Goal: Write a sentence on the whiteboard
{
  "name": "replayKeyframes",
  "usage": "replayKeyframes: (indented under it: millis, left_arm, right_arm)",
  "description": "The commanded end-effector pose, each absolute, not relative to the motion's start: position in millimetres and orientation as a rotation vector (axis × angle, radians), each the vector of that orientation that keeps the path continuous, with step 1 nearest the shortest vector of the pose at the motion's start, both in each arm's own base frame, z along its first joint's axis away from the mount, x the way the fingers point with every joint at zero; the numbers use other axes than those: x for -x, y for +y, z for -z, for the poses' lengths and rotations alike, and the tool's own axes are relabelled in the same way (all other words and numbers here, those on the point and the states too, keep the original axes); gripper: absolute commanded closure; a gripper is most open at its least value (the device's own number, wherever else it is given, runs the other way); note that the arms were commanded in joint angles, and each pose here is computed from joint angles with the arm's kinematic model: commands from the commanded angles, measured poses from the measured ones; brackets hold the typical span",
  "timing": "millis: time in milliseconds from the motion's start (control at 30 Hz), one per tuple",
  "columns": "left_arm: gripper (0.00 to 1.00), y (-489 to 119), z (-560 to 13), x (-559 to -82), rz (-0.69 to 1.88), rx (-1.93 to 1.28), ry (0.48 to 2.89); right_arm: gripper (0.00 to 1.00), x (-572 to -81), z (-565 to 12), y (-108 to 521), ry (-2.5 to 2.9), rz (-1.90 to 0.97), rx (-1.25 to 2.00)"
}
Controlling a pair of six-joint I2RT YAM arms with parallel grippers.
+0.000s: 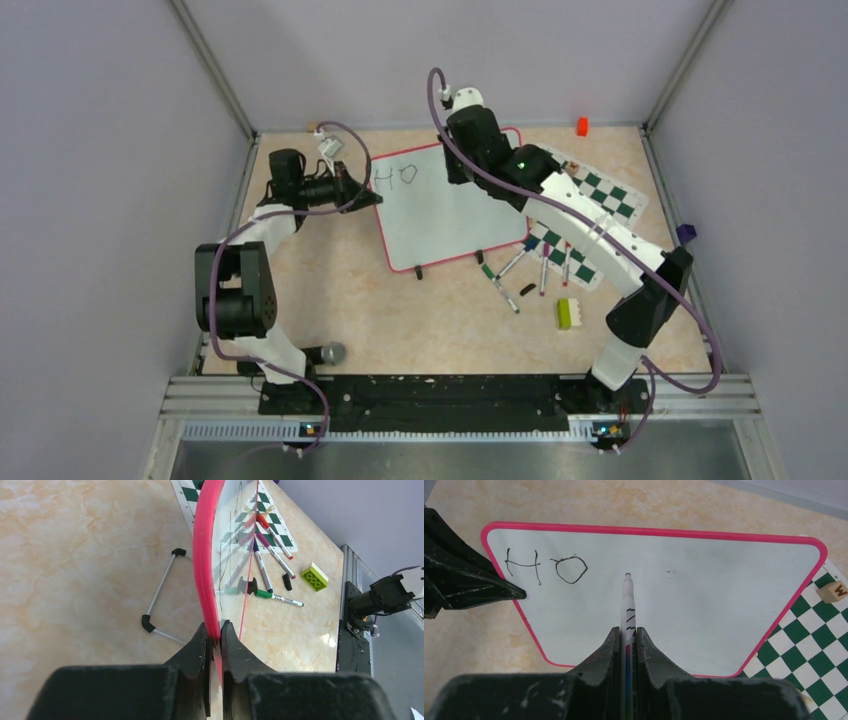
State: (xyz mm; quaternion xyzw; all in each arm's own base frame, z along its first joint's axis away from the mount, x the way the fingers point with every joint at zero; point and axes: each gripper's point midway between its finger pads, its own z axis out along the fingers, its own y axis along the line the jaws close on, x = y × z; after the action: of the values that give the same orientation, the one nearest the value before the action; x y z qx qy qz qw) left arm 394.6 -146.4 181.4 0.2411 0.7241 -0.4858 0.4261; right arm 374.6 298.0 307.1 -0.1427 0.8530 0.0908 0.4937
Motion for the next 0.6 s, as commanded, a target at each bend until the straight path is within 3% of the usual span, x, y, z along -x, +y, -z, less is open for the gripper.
replayKeyframes:
  millis: [0,567]
  left_arm:
    - [1.00,-135.5,-137.8,-387.7,1.081,-0.698,1.894]
    - [1.00,-127.3,-132.6,-401.3,1.109,-0.582,1.955]
  right_arm:
    - [1.00,-369.8,-341.0,294.3,1.983,-0.304,0.308]
    - [1.00,-359.5,-350.4,295.1,1.952,-0.369,0.321]
